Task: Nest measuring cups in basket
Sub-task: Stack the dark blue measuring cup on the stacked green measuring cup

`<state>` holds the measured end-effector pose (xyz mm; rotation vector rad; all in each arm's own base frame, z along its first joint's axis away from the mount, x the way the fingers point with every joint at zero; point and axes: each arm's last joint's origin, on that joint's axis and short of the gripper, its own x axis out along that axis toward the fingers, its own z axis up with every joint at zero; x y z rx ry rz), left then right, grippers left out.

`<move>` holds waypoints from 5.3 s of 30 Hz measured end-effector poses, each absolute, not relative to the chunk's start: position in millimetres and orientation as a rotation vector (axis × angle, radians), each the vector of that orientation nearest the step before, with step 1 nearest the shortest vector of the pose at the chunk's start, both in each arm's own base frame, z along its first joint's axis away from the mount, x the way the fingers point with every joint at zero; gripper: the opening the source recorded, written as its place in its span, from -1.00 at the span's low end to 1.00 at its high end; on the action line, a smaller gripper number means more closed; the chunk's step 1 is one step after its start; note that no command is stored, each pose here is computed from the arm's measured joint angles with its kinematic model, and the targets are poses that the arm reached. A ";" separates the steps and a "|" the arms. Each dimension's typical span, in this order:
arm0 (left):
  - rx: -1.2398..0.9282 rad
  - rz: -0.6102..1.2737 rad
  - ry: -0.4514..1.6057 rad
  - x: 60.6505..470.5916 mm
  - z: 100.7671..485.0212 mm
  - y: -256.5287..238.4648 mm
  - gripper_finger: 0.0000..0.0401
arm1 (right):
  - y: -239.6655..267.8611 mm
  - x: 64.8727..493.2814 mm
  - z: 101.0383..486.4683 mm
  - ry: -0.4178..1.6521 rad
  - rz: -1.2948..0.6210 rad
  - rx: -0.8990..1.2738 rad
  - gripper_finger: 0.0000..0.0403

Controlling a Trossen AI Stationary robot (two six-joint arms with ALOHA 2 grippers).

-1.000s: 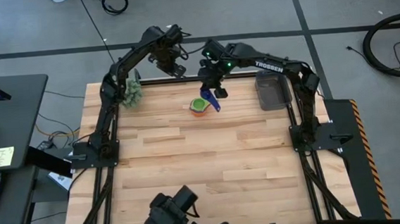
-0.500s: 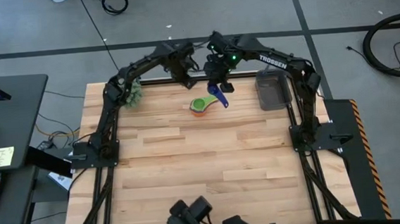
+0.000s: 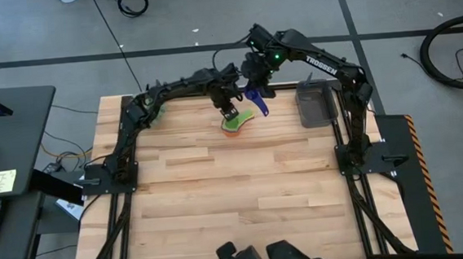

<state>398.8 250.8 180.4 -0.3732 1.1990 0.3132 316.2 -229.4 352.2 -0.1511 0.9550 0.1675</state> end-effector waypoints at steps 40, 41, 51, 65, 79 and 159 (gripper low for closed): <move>-0.256 0.114 1.193 433.2 167.7 190.6 -0.46 | -225.8 305.5 349.1 1.084 0.172 -0.161 -0.92; -0.251 0.114 1.195 433.9 167.7 189.2 -0.46 | -225.7 305.3 349.0 1.085 0.173 -0.160 -0.92; -0.233 0.222 1.242 415.3 187.2 204.2 -0.46 | -214.9 309.9 348.5 1.078 0.249 -0.175 -0.92; -0.372 0.516 1.152 337.9 279.9 246.9 -0.46 | -187.0 355.8 305.1 1.044 0.486 -0.112 -0.92; -0.373 0.629 0.988 290.2 342.3 251.5 -0.46 | -186.0 392.6 236.4 1.134 0.586 -0.058 -0.92; -0.598 0.364 1.012 313.4 280.2 281.6 -0.45 | -147.6 392.7 317.0 1.216 0.350 0.487 -0.73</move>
